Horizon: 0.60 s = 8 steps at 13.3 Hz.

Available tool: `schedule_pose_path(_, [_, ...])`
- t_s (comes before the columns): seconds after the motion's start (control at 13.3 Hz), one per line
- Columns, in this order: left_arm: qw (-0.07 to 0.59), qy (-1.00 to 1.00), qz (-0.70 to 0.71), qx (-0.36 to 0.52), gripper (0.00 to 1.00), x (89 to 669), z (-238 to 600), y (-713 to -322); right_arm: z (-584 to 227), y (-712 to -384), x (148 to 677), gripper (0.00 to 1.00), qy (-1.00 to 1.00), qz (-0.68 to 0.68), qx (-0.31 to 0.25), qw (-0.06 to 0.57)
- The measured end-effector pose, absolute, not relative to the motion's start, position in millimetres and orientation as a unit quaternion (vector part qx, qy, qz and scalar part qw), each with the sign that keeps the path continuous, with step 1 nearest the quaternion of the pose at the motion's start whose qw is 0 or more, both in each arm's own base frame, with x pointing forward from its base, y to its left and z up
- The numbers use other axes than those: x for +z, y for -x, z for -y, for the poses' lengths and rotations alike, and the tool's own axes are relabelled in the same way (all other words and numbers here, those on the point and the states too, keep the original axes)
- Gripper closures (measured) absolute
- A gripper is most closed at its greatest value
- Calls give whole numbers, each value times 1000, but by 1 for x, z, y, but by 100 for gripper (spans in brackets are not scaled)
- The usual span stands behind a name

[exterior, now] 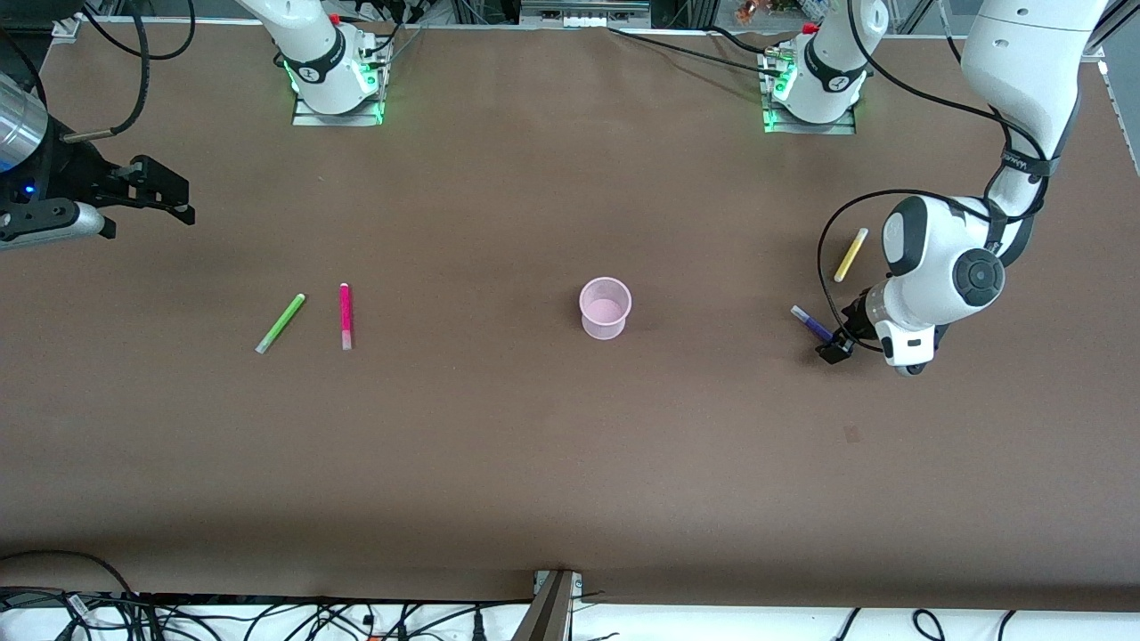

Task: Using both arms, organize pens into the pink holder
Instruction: 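Close the left gripper on the blue marker and lift it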

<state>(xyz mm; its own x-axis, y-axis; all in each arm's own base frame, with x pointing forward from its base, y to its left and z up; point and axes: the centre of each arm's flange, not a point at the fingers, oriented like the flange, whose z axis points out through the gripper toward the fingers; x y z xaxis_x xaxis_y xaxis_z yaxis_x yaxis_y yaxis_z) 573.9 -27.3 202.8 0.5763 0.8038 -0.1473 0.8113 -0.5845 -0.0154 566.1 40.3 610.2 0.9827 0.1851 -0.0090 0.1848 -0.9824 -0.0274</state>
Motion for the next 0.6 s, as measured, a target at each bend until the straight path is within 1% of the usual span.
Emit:
schedule_pose_path(0.08, [28, -887, -456, -68, 4, 198, 27, -574, -40, -566, 610, 0, 996, 93, 6, 13])
schedule_pose_path(0.23, [28, -887, -456, -69, 20, 192, 27, -573, -40, -566, 610, 0, 996, 93, 6, 13])
schedule_pose_path(0.3, [28, -887, -456, -70, 21, 189, 27, -573, -40, -566, 610, 0, 996, 93, 6, 13])
schedule_pose_path(0.38, [28, -887, -457, -70, 26, 188, 27, -573, -40, -566, 610, 0, 996, 93, 6, 13])
schedule_pose_path(0.45, [28, -887, -456, -70, 33, 187, 28, -573, -40, -566, 610, 0, 996, 93, 6, 13])
schedule_pose_path(0.6, [26, -888, -454, -71, 34, 186, 28, -572, -41, -566, 613, 0, 996, 93, 2, 13])
